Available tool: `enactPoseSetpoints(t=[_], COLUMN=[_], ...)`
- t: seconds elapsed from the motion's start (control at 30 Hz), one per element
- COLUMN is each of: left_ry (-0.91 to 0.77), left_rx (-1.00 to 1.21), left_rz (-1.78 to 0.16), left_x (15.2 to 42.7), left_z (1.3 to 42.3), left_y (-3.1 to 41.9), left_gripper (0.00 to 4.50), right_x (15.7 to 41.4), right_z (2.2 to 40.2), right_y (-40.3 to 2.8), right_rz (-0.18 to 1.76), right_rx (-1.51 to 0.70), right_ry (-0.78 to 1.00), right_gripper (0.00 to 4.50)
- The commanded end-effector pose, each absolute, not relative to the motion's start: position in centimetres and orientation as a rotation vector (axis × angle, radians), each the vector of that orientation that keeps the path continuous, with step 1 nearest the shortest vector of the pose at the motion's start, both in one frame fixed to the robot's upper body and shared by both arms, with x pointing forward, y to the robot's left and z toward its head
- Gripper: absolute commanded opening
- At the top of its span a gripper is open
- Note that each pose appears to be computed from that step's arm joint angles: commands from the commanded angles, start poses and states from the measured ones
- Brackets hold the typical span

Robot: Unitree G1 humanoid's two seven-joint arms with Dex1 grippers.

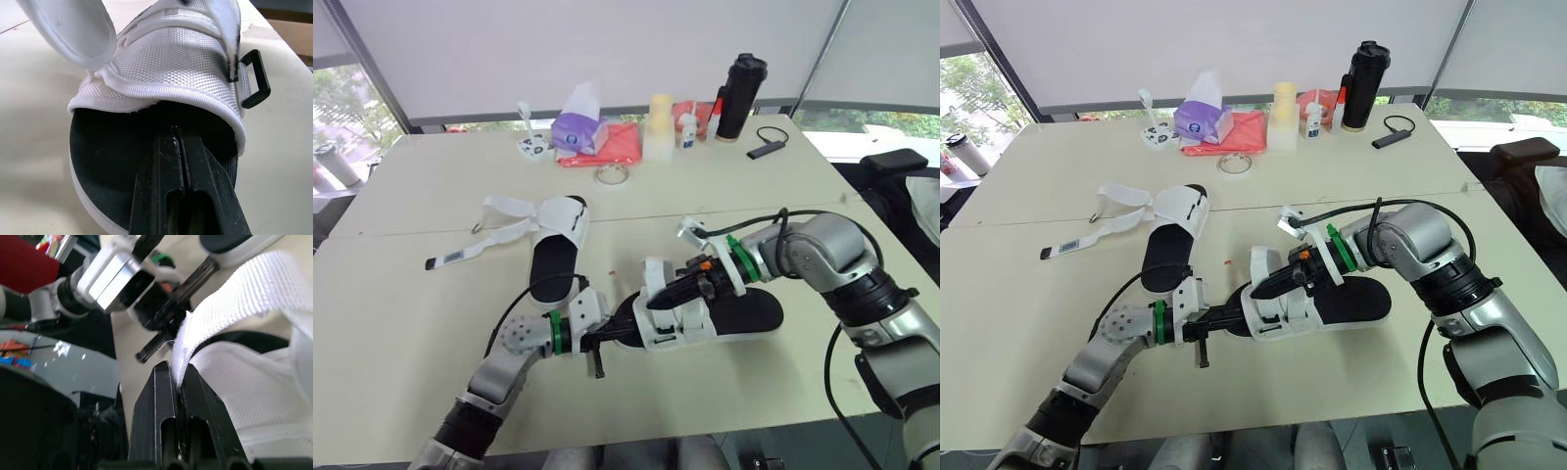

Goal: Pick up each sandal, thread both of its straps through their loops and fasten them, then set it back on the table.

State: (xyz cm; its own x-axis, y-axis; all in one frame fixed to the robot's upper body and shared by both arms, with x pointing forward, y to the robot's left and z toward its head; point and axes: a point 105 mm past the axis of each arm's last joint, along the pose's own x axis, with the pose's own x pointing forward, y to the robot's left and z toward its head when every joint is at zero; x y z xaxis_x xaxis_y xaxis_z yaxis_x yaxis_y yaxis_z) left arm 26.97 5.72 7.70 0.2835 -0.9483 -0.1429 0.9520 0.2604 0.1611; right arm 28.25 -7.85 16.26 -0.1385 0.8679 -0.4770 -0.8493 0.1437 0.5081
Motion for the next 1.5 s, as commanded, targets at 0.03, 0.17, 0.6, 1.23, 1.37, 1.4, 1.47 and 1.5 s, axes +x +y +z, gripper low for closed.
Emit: enactPoseSetpoints(t=[0.03,0.17,0.6,1.23,1.37,1.4,1.47,1.5], left_ry=[0.032,0.031,0.033,0.028,0.027,0.028,0.029,0.029], left_rx=[0.243,0.242,0.245,0.238,0.234,0.233,0.233,0.232], left_rz=[-1.276,-1.275,-1.279,-1.284,-1.280,-1.279,-1.276,-1.275], left_x=[26.8,26.8,26.7,26.5,26.4,26.4,26.4,26.4], left_z=[7.5,7.5,7.5,7.4,7.4,7.4,7.3,7.3], left_y=[6.1,6.0,6.1,5.7,5.6,5.6,5.7,5.7], left_gripper=[0.00,0.00,0.00,0.00,0.00,0.00,0.00,0.00], right_x=[27.9,27.8,27.7,29.3,29.8,29.9,29.8,29.6], right_z=[17.0,16.6,16.5,13.9,13.7,13.7,13.7,13.8], right_y=[-7.4,-7.2,-6.6,-8.3,-8.3,-8.2,-8.2,-8.2], right_rz=[1.532,1.534,1.553,1.519,1.512,1.515,1.526,1.532], right_rx=[0.008,0.017,0.037,-0.111,-0.125,-0.130,-0.141,-0.146], right_ry=[0.831,0.850,0.860,0.948,0.946,0.945,0.942,0.941], right_gripper=[0.02,0.02,0.02,0.02,0.02,0.02,0.02,0.02])
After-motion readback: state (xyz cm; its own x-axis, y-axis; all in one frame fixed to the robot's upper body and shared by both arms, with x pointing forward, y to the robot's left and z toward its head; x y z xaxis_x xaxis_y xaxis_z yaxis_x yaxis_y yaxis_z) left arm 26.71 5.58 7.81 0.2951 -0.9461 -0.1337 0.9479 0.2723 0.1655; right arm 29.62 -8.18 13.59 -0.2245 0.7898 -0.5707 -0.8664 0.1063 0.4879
